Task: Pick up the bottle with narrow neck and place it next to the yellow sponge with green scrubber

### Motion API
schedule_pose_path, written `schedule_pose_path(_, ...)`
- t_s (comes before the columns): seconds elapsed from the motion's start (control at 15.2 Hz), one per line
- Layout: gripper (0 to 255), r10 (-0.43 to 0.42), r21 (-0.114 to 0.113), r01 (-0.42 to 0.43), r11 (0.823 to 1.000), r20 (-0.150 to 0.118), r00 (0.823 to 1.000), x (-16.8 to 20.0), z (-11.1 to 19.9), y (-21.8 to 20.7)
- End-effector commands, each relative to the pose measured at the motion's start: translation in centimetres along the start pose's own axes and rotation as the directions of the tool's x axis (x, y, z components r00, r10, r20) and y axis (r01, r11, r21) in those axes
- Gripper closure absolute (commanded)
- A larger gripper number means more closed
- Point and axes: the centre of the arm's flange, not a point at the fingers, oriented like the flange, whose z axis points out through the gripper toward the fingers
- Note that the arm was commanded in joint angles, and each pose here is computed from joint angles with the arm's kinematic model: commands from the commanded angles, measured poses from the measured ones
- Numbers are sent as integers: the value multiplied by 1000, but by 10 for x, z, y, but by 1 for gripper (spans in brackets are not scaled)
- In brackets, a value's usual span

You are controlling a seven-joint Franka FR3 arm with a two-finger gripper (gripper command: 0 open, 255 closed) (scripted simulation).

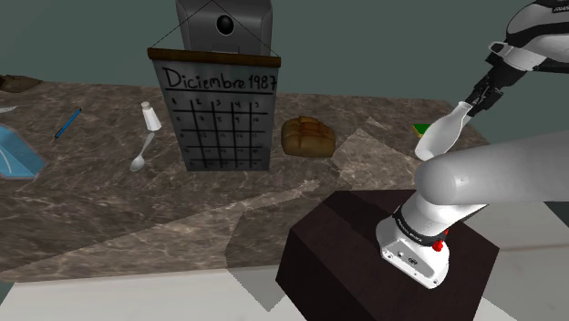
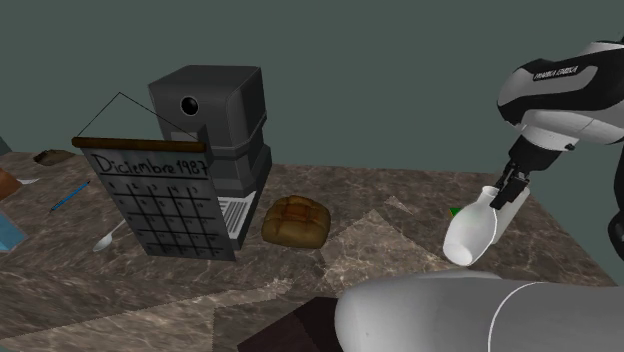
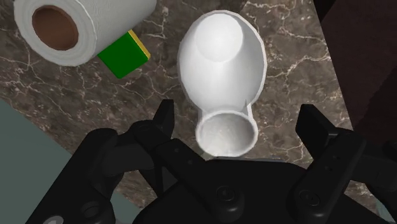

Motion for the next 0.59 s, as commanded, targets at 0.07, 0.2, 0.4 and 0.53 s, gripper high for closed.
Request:
schedule_pose_path(0.07,0,0,1,0,1000,0,1000,0,-35,1)
schedule_pose_path(0.2,0,0,1,0,1000,0,1000,0,-35,1)
schedule_pose_path(0.4,0,0,1,0,1000,0,1000,0,-35,1)
schedule_pose_path(0.53,0,0,1,0,1000,0,1000,0,-35,1)
